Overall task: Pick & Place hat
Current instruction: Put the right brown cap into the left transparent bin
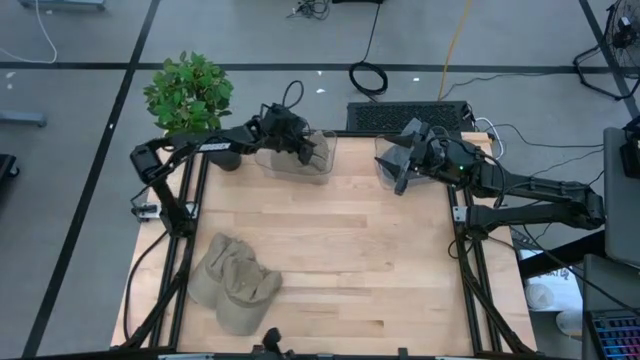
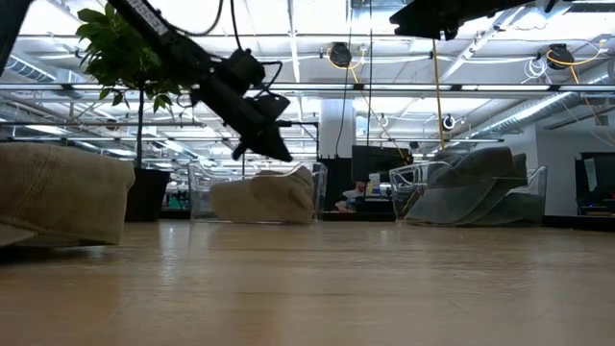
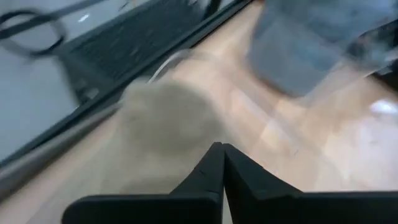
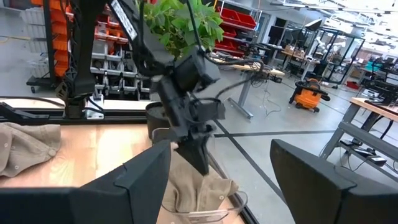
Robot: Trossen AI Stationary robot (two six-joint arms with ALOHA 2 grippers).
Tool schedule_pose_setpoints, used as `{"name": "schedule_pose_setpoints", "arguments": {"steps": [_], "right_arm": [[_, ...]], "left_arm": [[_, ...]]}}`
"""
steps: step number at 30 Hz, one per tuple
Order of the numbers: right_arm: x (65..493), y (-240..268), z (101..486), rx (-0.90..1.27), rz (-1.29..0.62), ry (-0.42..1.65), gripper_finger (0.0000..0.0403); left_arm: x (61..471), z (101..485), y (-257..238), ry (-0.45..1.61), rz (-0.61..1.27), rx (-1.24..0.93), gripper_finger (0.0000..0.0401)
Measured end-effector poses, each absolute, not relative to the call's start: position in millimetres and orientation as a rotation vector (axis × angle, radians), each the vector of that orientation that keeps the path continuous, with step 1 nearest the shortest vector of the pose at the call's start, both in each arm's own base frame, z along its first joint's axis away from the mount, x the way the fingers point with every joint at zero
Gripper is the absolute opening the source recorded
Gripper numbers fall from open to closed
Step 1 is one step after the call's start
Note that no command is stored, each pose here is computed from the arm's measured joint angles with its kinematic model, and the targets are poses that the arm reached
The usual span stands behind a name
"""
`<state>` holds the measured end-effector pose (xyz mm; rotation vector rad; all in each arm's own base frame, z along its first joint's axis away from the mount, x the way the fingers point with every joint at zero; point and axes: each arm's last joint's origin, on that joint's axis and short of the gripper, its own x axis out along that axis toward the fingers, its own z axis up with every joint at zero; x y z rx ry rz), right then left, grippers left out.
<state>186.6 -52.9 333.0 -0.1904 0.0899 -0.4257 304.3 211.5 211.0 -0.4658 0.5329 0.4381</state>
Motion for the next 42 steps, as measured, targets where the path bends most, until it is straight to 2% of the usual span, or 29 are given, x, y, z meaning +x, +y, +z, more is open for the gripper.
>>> {"name": "schedule_pose_setpoints", "arguments": {"steps": [5,10,21,26,30,35,42], "right_arm": [[186.6,-52.9,332.2,-0.191,-0.425,0.097,0.0263],[186.6,-52.9,332.9,-0.192,-0.426,0.091,0.0263],[186.7,-53.0,332.9,-0.175,-0.426,0.086,0.0263],[186.7,-52.9,332.9,-0.172,-0.426,0.086,0.0263],[186.7,-52.9,332.9,-0.172,-0.426,0.086,0.0263],[186.7,-52.9,332.9,-0.172,-0.426,0.086,0.0263],[186.7,-52.9,332.9,-0.173,-0.426,0.087,0.0263]], "left_arm": [[279.9,232.9,190.0,0.693,0.628,-0.444,0.0004],[267.4,232.5,179.3,0.819,0.768,-0.452,0.0005],[284.8,173.0,198.3,0.947,0.833,-0.485,0.0004],[285.3,164.4,202.0,0.965,0.848,-0.501,0.0013],[281.7,180.1,197.8,0.924,0.831,-0.494,0.0004],[277.5,217.8,190.1,0.776,0.791,-0.483,0.0014],[280.0,237.8,170.9,0.716,0.622,-0.563,0.0006]]}}
